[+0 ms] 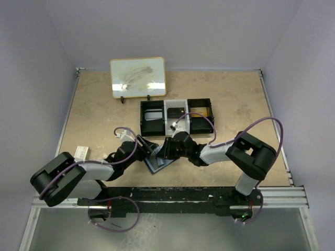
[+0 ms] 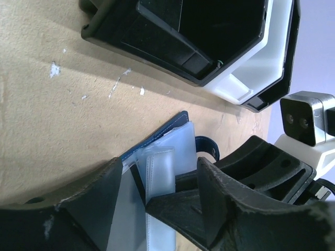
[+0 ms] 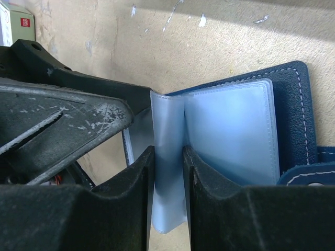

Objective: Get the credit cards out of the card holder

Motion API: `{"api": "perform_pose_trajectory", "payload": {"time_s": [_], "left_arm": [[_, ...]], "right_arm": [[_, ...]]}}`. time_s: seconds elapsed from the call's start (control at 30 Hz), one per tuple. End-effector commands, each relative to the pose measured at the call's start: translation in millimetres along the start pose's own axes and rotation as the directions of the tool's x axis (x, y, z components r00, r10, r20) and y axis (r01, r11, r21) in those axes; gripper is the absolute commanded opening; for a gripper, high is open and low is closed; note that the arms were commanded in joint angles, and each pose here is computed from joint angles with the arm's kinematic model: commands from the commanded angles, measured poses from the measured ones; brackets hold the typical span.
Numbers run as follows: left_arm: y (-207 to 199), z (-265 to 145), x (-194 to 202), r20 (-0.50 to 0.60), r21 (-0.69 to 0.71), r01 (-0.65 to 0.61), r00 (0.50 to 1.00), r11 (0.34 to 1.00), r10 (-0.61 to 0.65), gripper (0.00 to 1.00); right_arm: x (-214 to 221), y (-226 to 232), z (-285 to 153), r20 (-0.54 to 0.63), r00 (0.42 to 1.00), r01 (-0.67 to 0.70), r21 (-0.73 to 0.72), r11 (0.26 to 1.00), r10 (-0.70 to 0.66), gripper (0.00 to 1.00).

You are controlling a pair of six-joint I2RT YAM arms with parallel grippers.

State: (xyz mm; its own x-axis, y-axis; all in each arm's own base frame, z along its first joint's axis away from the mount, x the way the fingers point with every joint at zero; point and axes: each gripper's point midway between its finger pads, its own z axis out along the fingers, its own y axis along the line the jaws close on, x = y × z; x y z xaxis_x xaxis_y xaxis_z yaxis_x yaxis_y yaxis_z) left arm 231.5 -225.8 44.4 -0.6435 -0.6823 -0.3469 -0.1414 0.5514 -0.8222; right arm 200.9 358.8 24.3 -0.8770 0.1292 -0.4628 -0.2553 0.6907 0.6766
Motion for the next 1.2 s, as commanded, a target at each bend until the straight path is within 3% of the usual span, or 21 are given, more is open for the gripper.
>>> {"api": "perform_pose_trajectory", "payload": {"time_s": [0.0,0.17,0.43,0.57,0.83,1.17], "left_arm": [[-25,3,5,-0.008,0.095,0.034,0.999,0.995,-0.034,0.55],[-29,3,9,-0.013,0.109,0.044,0.999,0.993,-0.043,0.48],[-33,5,15,-0.043,0.124,0.058,0.998,0.991,-0.053,0.48],[-40,4,15,-0.049,0.149,0.067,0.997,0.987,-0.061,0.47],[-57,1,19,-0.080,0.205,0.084,0.994,0.975,-0.069,0.35],[-61,3,25,-0.097,0.202,0.084,0.993,0.976,-0.065,0.36]], "right_arm": [[11,-10,4,-0.039,0.999,-0.002,0.023,1.000,0.002,0.31],[11,-10,4,-0.040,0.999,-0.001,0.022,1.000,0.002,0.31],[11,-9,2,-0.039,0.999,0.001,0.015,1.000,0.000,0.33],[9,-7,0,-0.036,0.999,0.006,0.008,1.000,-0.005,0.38],[-4,6,-8,-0.008,0.999,0.036,-0.003,0.999,-0.036,0.46],[-26,6,-36,0.057,0.995,0.075,0.085,0.994,-0.080,0.64]]}}
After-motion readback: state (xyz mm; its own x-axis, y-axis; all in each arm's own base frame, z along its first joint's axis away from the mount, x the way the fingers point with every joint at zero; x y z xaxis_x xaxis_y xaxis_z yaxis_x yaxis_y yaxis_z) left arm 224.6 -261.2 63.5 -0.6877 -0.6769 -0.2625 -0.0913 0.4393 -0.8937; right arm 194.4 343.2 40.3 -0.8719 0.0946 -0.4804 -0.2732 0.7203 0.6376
